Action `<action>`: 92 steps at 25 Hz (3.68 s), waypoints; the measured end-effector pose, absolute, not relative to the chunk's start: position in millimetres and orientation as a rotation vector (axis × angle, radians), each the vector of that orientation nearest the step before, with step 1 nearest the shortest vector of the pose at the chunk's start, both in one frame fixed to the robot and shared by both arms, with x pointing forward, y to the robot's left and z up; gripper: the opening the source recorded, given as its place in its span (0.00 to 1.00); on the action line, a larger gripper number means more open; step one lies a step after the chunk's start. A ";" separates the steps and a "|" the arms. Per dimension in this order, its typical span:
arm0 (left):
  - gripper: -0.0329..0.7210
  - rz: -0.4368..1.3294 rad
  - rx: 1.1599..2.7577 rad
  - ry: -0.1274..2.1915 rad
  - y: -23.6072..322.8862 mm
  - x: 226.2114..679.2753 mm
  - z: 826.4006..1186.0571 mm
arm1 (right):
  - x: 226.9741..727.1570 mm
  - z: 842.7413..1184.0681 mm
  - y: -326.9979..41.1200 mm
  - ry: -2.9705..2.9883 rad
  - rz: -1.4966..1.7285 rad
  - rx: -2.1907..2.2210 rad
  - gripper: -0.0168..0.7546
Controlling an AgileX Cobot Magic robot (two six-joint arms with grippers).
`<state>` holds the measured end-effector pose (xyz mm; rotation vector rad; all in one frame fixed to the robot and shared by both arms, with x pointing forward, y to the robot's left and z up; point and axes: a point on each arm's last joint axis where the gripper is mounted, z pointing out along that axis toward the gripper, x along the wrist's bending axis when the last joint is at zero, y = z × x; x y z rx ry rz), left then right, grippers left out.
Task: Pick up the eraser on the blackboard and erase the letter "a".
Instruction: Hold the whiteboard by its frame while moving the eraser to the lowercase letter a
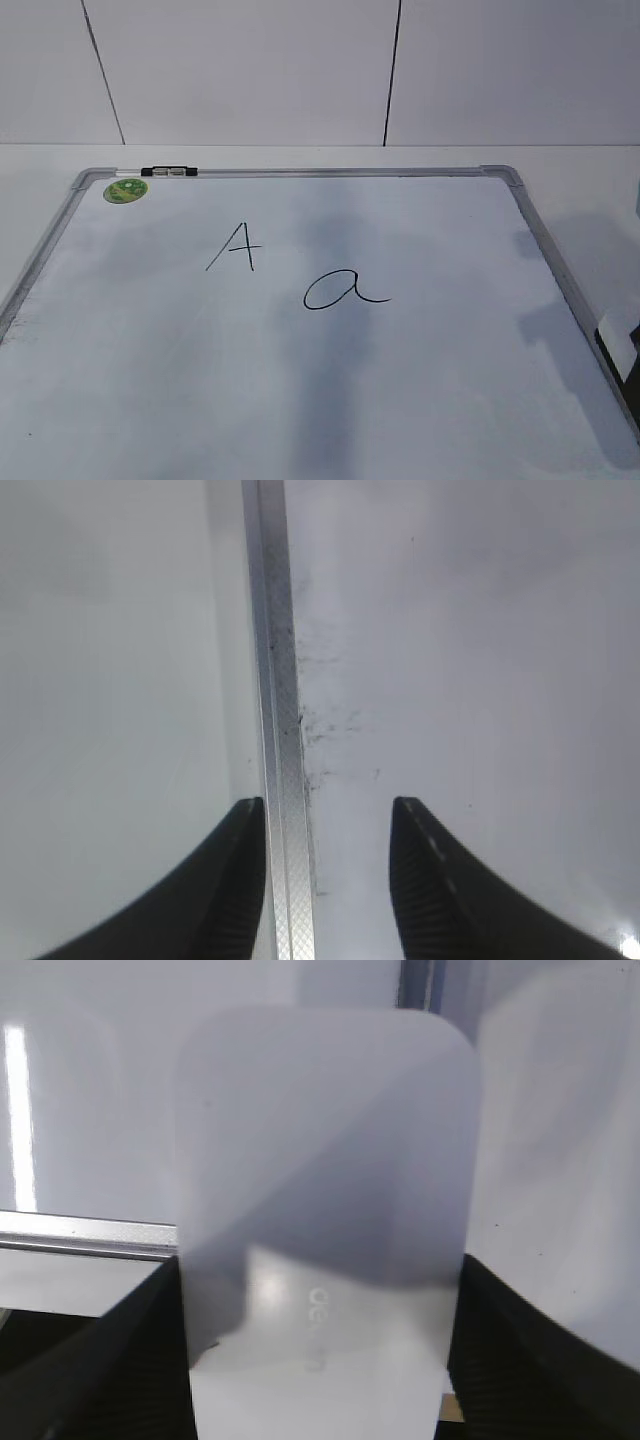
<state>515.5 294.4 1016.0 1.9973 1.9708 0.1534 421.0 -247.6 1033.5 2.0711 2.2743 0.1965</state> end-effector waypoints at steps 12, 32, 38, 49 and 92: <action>0.45 0.112 2.093 2.004 299.5 565.9 991.8 | 421.0 1033.5 -247.6 2.274 0.197 2.071 0.76; 0.36 -0.005 2.154 2.051 301.1 603.5 952.6 | 421.7 1033.6 -247.5 2.271 0.206 2.068 0.76; 0.36 -0.020 2.164 2.054 301.2 604.9 947.0 | 421.7 1033.6 -247.5 2.271 0.206 2.067 0.76; 0.27 -0.066 2.180 2.076 301.3 607.6 930.4 | 421.9 1033.6 -247.5 2.270 0.208 2.066 0.76; 0.14 -0.063 2.180 2.075 301.4 609.2 929.0 | 508.4 1025.2 -175.4 2.438 0.208 1.852 0.76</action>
